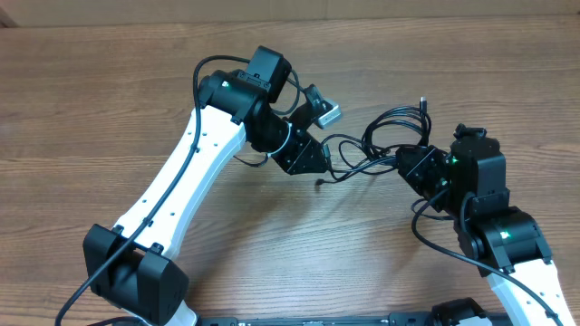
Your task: Untangle cables
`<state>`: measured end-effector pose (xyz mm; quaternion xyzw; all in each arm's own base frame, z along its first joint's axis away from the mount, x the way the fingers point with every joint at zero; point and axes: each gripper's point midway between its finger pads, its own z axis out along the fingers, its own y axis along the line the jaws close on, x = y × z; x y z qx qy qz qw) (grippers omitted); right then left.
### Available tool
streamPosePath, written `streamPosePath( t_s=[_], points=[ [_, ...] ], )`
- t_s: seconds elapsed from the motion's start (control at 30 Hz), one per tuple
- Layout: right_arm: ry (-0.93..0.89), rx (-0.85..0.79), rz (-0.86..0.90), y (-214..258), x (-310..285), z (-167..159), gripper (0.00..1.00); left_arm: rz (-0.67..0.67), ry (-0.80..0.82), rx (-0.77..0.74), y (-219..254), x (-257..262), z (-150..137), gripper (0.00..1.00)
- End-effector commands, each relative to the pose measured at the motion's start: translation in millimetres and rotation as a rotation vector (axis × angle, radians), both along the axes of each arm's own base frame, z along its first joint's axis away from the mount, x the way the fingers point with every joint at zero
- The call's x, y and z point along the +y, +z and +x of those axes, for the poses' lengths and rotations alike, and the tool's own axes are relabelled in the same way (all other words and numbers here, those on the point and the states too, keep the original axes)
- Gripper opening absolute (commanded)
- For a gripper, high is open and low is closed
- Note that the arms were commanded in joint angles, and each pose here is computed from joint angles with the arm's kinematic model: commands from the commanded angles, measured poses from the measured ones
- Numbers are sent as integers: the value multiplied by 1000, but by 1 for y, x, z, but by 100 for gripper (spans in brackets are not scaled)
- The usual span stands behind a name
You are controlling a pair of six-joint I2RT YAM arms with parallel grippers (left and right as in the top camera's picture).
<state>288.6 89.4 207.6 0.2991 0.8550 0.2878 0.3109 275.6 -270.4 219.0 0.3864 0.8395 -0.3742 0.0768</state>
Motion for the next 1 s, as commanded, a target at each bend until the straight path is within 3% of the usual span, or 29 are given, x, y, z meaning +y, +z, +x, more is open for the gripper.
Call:
streamPosePath(
  t_s=[0.0, 0.27, 0.33, 0.4, 0.43, 0.57, 0.83, 0.87, 0.97],
  points=[
    [72, -12, -77, -1, -1, -5, 4, -25, 20, -39, 8, -8, 8, 4],
    [145, 36, -161, -16, -4, -18, 25, -333, -67, -65, 54, -41, 10, 4],
    [148, 57, -165, -19, -5, -22, 62, -418, -106, -70, 68, -48, 7, 4],
    [150, 73, -168, -22, -6, -25, 84, -441, -113, -78, 73, -50, 8, 4],
    [151, 78, -168, -23, -6, -25, 88, -441, -110, -78, 73, -50, 9, 4],
    [152, 92, -172, -25, -6, -28, 98, -443, -105, -81, 74, -50, 11, 4],
    [200, 93, -158, -26, 0, -32, 100, -440, -94, -80, 74, -51, 13, 4],
    [200, 98, -159, -26, 0, -32, 100, -426, -86, -91, 72, -51, 15, 9],
    [201, 115, -161, -31, 0, -31, 100, -353, -43, -110, 60, -48, 22, 55]
  ],
)
